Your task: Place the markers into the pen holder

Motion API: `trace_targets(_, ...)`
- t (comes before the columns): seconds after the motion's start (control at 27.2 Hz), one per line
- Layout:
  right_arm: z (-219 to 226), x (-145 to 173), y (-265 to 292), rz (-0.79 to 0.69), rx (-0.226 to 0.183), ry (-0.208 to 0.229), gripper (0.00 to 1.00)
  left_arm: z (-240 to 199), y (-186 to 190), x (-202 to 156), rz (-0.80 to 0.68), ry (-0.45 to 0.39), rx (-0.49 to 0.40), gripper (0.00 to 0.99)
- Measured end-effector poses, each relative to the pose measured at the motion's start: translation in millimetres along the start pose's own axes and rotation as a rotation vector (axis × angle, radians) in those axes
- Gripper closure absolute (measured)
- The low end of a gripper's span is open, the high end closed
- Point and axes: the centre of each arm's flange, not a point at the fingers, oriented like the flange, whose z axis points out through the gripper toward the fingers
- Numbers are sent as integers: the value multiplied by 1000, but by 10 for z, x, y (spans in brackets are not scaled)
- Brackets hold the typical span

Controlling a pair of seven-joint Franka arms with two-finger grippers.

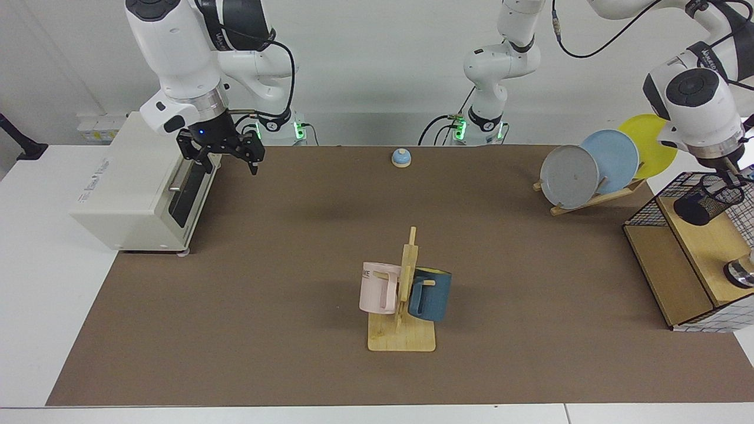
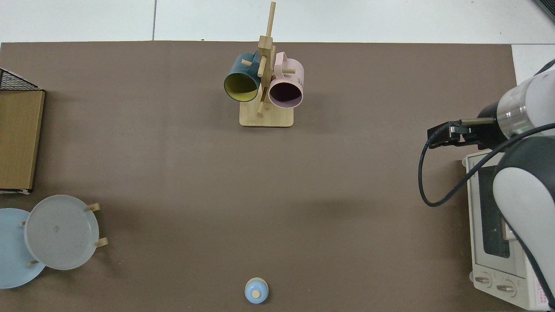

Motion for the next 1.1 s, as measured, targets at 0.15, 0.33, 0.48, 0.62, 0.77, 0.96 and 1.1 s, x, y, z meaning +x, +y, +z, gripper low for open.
trace_targets(0.15,0,0,0,0,0,0,0,47,18,38,-4,7,-5,811)
trace_targets(0.33,0,0,0,0,0,0,0,97,36,50,-5,12,-3,811)
trace_targets(0.48,0,0,0,0,0,0,0,131,44,58,-5,16,-9,811)
trace_targets(0.62,0,0,0,0,0,0,0,176,46,71,-6,22,-16,811)
trace_targets(0.77,0,0,0,0,0,0,0,197,48,76,-7,25,-19,811)
trace_targets(0.96,0,0,0,0,0,0,0,200,48,75,-7,25,-19,819)
trace_targets(1.1,0,0,0,0,0,0,0,199,47,76,-8,27,-18,811)
